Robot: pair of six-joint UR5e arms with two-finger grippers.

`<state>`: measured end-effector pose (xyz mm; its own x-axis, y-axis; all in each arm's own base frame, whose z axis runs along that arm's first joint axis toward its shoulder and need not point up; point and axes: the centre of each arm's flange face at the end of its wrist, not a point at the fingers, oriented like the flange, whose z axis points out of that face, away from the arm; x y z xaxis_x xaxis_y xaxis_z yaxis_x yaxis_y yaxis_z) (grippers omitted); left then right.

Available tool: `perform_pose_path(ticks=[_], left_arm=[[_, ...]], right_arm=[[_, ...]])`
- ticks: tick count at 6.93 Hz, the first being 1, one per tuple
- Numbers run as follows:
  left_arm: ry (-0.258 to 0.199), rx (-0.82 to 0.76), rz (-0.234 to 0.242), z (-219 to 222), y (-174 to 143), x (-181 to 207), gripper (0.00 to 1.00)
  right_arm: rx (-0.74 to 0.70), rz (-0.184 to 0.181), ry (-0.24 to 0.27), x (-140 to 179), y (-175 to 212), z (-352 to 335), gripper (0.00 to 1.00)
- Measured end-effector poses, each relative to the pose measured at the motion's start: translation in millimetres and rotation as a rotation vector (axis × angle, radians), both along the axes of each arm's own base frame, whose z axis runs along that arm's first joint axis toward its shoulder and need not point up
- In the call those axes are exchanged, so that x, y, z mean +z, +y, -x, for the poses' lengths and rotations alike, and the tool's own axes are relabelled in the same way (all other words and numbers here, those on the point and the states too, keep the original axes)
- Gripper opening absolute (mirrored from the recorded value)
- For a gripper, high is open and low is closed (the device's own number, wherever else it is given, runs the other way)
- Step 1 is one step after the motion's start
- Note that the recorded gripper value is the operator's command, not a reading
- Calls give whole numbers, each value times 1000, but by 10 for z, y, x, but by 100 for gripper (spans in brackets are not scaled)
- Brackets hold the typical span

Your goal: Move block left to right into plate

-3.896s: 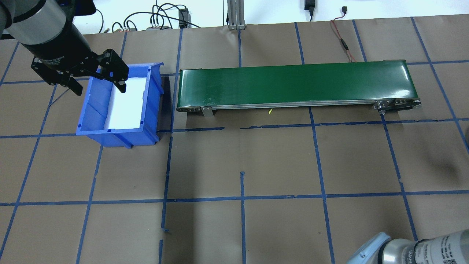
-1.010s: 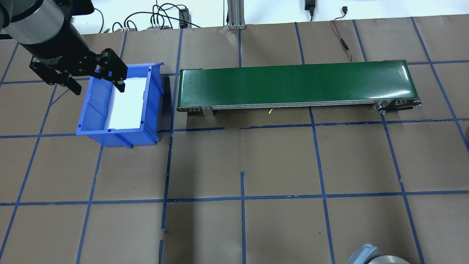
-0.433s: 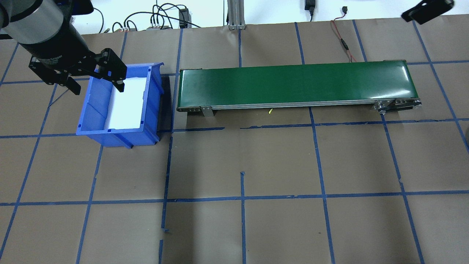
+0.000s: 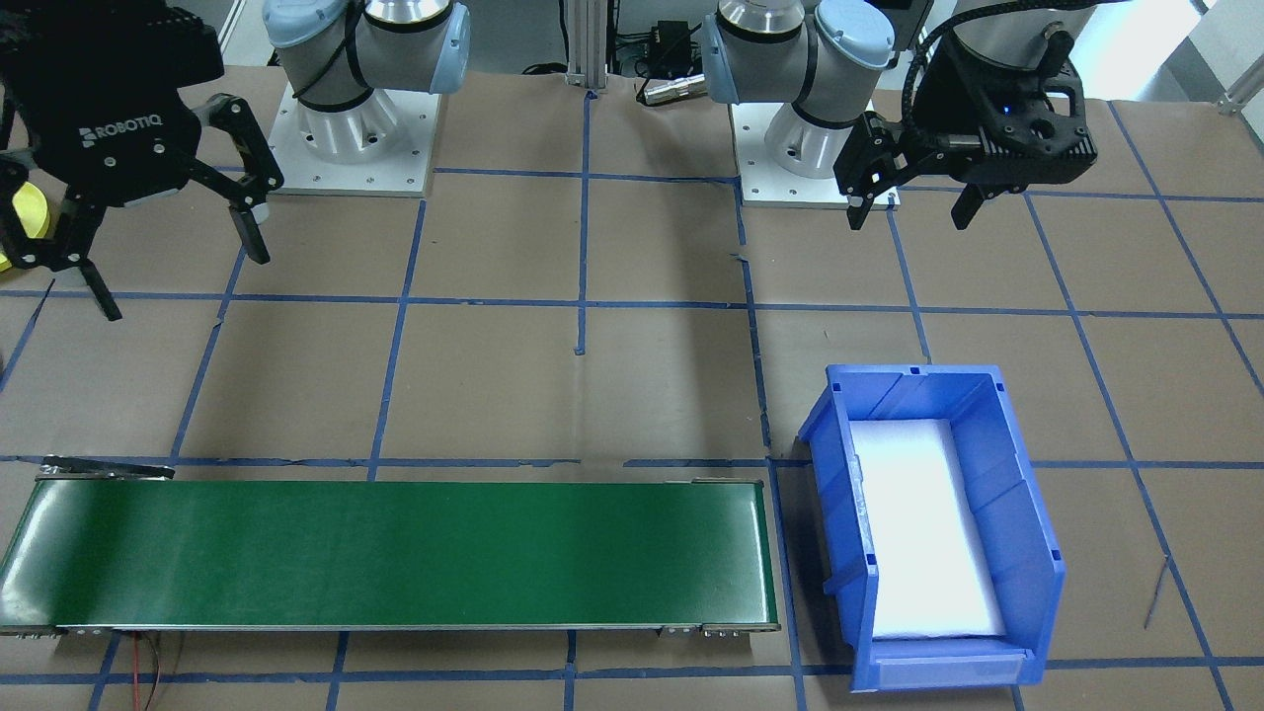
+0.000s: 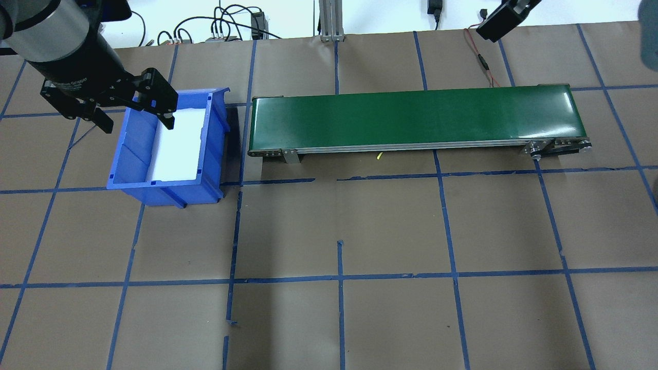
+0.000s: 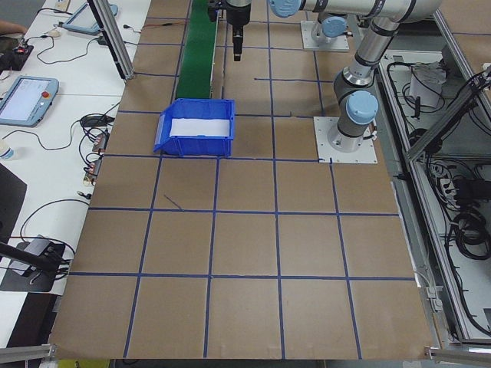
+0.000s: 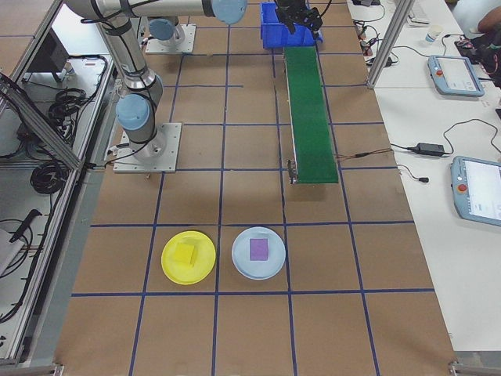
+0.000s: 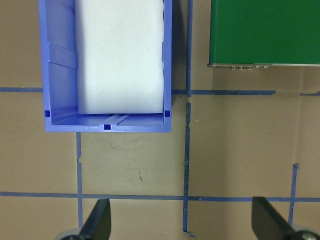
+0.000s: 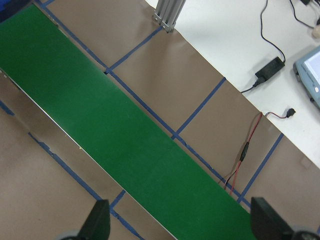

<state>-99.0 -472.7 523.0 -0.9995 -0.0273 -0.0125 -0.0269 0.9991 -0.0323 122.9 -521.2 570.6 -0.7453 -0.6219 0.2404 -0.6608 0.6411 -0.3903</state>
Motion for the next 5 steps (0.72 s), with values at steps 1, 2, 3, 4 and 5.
perform_pose_path(ticks=[1,2,3,4,5], left_arm=[[0,0,0,0,0,0,100],[0,0,0,0,0,0,100],[0,0,1,0,-1,0,100],[0,0,1,0,0,1,100],[0,0,1,-2,-1,1,100]], right_arm=[[-133,-19,-25,-12,52,-134,100],[-280,-63,-58,-54,103,-182,100],[-434,-135,-101,-106,173,-197,100],[-549,-211,-126,-133,276,-203,100],[-610,-282,-128,-172,372,-205,100]])
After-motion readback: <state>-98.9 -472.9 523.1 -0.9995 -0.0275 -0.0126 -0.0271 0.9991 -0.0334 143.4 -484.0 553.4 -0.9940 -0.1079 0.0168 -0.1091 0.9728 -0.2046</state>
